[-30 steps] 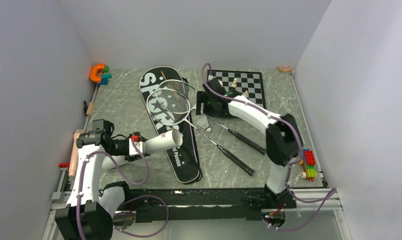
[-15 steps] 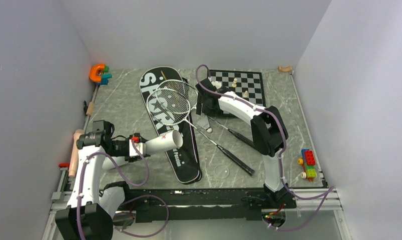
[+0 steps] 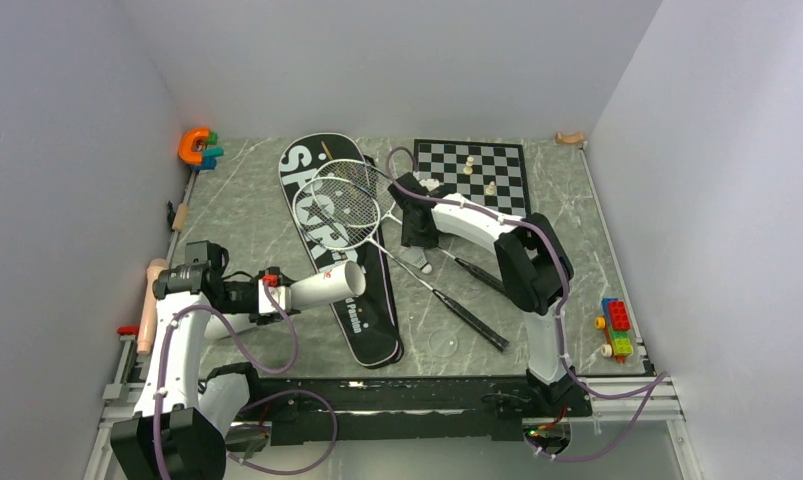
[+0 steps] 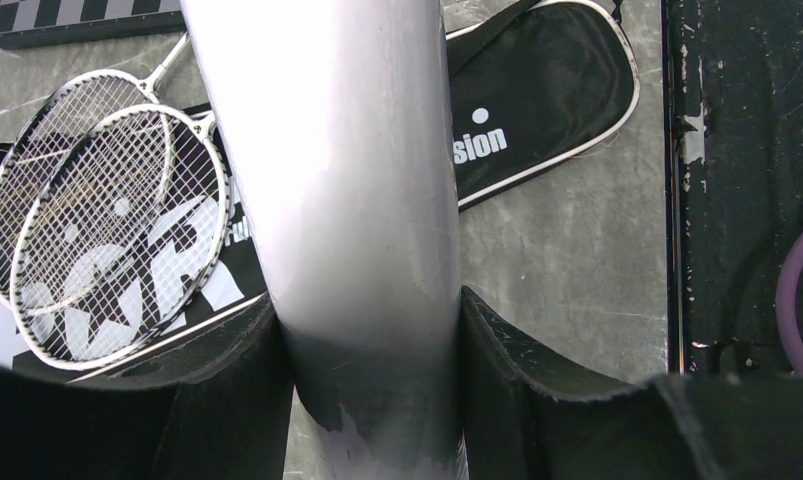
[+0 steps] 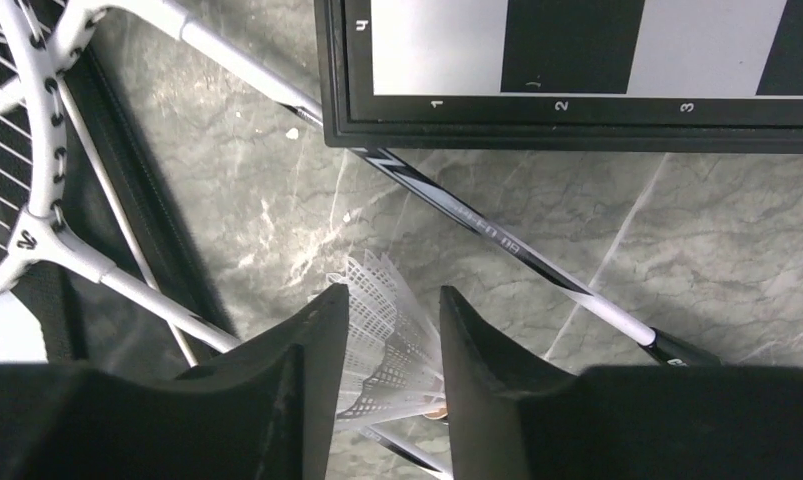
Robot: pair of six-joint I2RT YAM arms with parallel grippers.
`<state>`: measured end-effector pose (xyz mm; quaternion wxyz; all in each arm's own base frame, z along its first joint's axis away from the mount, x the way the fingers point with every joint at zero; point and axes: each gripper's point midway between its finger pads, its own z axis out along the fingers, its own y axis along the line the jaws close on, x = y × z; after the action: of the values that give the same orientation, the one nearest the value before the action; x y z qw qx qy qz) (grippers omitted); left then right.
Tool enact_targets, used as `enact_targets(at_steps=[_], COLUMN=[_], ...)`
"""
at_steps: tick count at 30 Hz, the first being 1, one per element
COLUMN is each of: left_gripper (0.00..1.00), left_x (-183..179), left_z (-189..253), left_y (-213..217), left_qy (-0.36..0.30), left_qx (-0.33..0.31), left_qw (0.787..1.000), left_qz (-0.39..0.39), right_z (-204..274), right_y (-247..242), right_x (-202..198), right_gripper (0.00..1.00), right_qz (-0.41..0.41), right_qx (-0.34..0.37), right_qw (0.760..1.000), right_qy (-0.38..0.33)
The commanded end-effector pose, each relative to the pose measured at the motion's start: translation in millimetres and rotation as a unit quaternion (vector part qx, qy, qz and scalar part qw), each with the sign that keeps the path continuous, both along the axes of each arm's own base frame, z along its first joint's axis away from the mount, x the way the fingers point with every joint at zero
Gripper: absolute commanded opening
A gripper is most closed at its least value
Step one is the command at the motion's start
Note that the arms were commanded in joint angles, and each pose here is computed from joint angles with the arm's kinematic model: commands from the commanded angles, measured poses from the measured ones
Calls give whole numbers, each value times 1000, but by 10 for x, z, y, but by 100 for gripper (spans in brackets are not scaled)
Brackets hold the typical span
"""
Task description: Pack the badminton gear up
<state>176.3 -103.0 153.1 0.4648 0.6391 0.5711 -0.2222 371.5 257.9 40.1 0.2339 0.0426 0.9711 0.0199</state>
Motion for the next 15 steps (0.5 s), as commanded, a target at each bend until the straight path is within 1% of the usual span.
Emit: enact_targets(at_steps=[1, 5, 9, 10, 15], left_gripper=[40, 40, 40, 40, 40], left_x=[-16, -25, -23, -22, -24], left_z=[33, 19, 21, 24, 27], left_y=[-48, -45, -44, -44, -46], left_qy=[-16, -14, -15, -15, -15], left_qx=[-12, -11, -10, -10, -11], left_qw=[1000, 1000, 1000, 1000, 1000], left_qz=[-12, -11, -12, -12, -12], right_z=[287, 406, 517, 558, 803], right_y=[30, 47, 38, 31, 24], right_x=[24, 15, 1, -1, -9], right_gripper=[38, 23, 2, 0, 0], right_qz=[-4, 1, 2, 2, 1], right_qx=[13, 12, 11, 12, 26], right_qw=[999, 999, 998, 998, 996], right_qy=[-35, -47, -56, -60, -81])
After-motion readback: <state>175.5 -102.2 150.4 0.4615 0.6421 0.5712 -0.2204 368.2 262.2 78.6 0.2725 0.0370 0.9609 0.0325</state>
